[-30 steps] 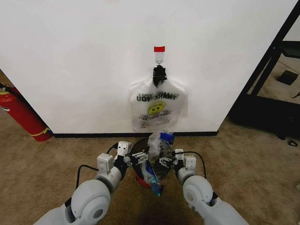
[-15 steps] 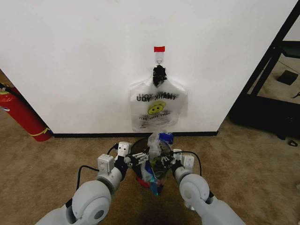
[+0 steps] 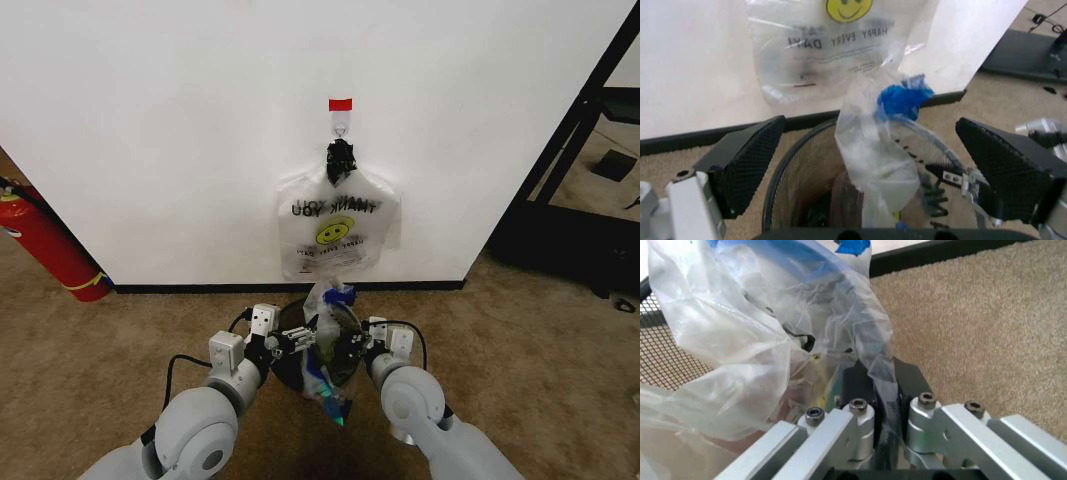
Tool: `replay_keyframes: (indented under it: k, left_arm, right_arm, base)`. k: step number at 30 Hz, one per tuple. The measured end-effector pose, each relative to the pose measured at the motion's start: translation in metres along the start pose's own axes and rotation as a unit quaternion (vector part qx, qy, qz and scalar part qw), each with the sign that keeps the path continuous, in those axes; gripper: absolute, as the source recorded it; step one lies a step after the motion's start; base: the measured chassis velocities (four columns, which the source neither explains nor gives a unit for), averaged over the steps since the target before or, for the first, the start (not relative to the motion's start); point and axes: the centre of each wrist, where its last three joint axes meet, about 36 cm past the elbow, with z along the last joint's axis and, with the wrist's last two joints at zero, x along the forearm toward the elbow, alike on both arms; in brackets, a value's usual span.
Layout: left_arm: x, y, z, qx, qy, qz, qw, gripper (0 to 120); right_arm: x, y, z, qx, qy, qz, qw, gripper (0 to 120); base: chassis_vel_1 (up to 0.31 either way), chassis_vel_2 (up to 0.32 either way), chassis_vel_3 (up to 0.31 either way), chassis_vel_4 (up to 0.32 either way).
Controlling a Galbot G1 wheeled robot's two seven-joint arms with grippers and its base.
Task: Pick up the garbage bag from the wall and place it over the trash bin.
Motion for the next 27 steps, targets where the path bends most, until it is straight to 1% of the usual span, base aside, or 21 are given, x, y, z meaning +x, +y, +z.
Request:
replay_keyframes:
  k: [6, 10, 11, 12, 13, 14, 16, 18, 19, 20, 21, 23, 27]
  left_arm:
    - [0.001, 0.0, -0.01, -0.007, -0.013, 0.014, 0.9998, 100]
    - [0.005, 0.003, -0.027, -0.029, -0.032, 0.043, 0.9981, 100]
    - [0.007, 0.005, -0.039, -0.049, -0.039, 0.068, 0.9957, 100]
    - [0.007, 0.007, -0.047, -0.066, -0.038, 0.086, 0.9933, 100]
    - [0.007, 0.007, -0.047, -0.066, -0.038, 0.086, 0.9933, 100]
    - [0.006, 0.009, -0.057, -0.098, -0.031, 0.114, 0.9881, 100]
    - [0.003, 0.006, -0.065, -0.129, -0.02, 0.141, 0.9814, 100]
    - [-0.003, 0.002, -0.069, -0.15, -0.005, 0.159, 0.9759, 100]
    - [-0.004, 0.001, -0.07, -0.154, -0.002, 0.162, 0.9746, 100]
    - [-0.011, -0.007, -0.067, -0.17, 0.013, 0.18, 0.9688, 100]
    - [-0.011, -0.007, -0.067, -0.17, 0.013, 0.18, 0.9688, 100]
    - [-0.026, -0.016, -0.065, -0.19, 0.029, 0.197, 0.9614, 100]
    - [-0.053, -0.026, -0.058, -0.22, 0.049, 0.207, 0.9519, 99]
  right_arm:
    - [0.007, -0.009, -0.001, -0.026, -0.024, -0.005, 0.999, 0]
    - [0.014, -0.018, -0.001, -0.051, -0.051, -0.012, 0.997, 0]
    - [0.018, -0.025, 0.001, -0.062, -0.065, -0.022, 0.996, 0]
    - [0.02, -0.03, 0.002, -0.065, -0.075, -0.026, 0.995, 0]
    - [0.02, -0.03, 0.002, -0.065, -0.075, -0.026, 0.995, 0]
    - [0.024, -0.038, 0.004, -0.072, -0.096, -0.029, 0.992, 0]
    - [0.03, -0.045, 0.004, -0.08, -0.112, -0.031, 0.99, 0]
    - [0.036, -0.048, 0.004, -0.083, -0.118, -0.031, 0.989, 0]
    - [0.037, -0.048, 0.004, -0.084, -0.119, -0.031, 0.989, 0]
    - [0.042, -0.05, 0.004, -0.087, -0.12, -0.03, 0.989, 0]
    - [0.042, -0.05, 0.004, -0.087, -0.12, -0.03, 0.989, 0]
    - [0.049, -0.053, 0.005, -0.093, -0.121, -0.026, 0.988, 0]
    - [0.056, -0.055, 0.011, -0.095, -0.12, -0.02, 0.988, 0]
  base:
    - [0.0, 0.0, 0.0, 0.0]
    - [0.0, 0.0, 0.0, 0.0]
    - [0.0, 0.0, 0.0, 0.0]
    - [0.0, 0.0, 0.0, 0.0]
    - [0.0, 0.0, 0.0, 0.0]
    - [0.0, 0.0, 0.0, 0.0]
    - [0.0, 0.0, 0.0, 0.0]
    - [0.0, 0.0, 0.0, 0.0]
    - [0.0, 0.0, 0.0, 0.0]
    - [0.0, 0.0, 0.0, 0.0]
    - [0.0, 0.0, 0.0, 0.0]
    - [0.0, 0.0, 0.0, 0.0]
    - [0.0, 0.0, 0.0, 0.0]
